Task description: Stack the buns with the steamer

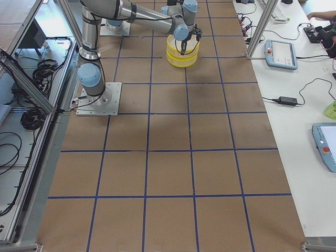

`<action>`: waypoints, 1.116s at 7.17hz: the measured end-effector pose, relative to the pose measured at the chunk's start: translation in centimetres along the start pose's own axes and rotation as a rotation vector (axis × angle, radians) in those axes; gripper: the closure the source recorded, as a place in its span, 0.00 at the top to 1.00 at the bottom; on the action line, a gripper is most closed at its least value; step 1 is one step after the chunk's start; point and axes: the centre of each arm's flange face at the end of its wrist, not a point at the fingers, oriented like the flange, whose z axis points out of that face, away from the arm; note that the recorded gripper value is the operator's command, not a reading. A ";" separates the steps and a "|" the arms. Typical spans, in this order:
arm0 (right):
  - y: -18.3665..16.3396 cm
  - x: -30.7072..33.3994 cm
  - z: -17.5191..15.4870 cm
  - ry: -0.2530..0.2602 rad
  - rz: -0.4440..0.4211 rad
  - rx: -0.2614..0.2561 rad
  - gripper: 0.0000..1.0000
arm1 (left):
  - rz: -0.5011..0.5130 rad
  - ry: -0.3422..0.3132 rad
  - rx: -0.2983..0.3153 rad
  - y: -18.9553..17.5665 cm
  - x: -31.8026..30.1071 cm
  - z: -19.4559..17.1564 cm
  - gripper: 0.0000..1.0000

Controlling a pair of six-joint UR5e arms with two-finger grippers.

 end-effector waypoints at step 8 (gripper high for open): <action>-0.5 0.7 -0.7 0.002 -0.015 0.015 0.10 | -0.046 0.049 0.061 -4.9 14.2 -19.8 0.02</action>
